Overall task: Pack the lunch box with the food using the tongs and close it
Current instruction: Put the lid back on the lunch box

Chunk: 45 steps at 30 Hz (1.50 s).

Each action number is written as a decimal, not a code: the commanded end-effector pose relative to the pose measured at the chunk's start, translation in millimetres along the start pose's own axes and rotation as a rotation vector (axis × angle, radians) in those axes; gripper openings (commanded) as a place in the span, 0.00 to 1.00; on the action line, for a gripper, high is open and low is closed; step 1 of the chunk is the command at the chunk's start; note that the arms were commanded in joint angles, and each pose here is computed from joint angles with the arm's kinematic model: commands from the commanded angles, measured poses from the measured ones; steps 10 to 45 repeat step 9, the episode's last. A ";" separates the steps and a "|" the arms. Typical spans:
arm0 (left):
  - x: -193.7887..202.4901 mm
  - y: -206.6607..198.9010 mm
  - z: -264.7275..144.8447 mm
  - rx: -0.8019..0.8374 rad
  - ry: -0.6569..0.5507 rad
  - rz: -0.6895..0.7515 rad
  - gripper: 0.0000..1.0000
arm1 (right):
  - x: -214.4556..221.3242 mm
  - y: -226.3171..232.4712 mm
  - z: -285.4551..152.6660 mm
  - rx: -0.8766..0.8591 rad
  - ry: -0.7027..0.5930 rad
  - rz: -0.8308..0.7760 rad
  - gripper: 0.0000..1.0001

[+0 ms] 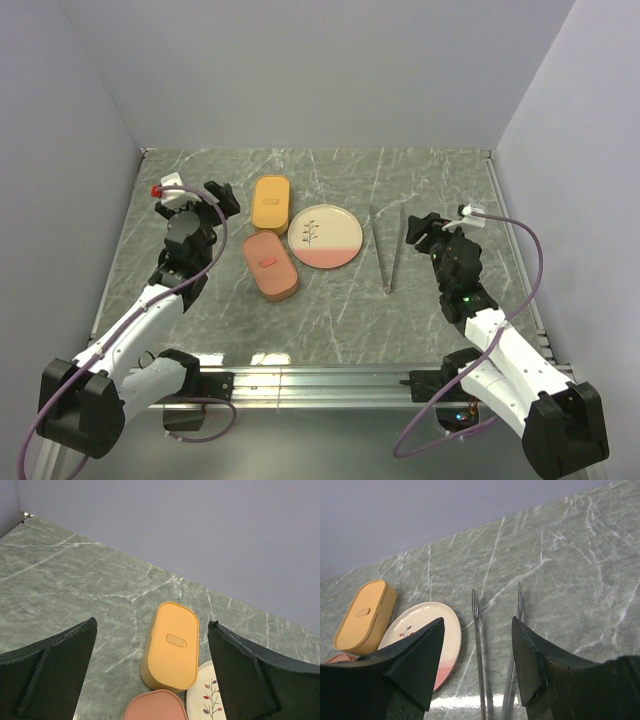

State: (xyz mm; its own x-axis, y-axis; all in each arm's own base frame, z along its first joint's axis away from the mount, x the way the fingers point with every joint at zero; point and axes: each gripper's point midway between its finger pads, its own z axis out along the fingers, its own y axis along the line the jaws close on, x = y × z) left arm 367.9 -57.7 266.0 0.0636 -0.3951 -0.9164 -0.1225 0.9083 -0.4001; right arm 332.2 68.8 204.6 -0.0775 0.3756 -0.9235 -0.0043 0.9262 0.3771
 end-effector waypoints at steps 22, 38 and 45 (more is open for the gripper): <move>-15.2 -7.6 -0.8 0.030 -0.056 -0.018 0.99 | -15.8 0.4 2.2 0.003 -0.056 0.023 0.63; -15.2 -7.6 -0.8 0.030 -0.056 -0.018 0.99 | -15.8 0.4 2.2 0.003 -0.056 0.023 0.63; -15.2 -7.6 -0.8 0.030 -0.056 -0.018 0.99 | -15.8 0.4 2.2 0.003 -0.056 0.023 0.63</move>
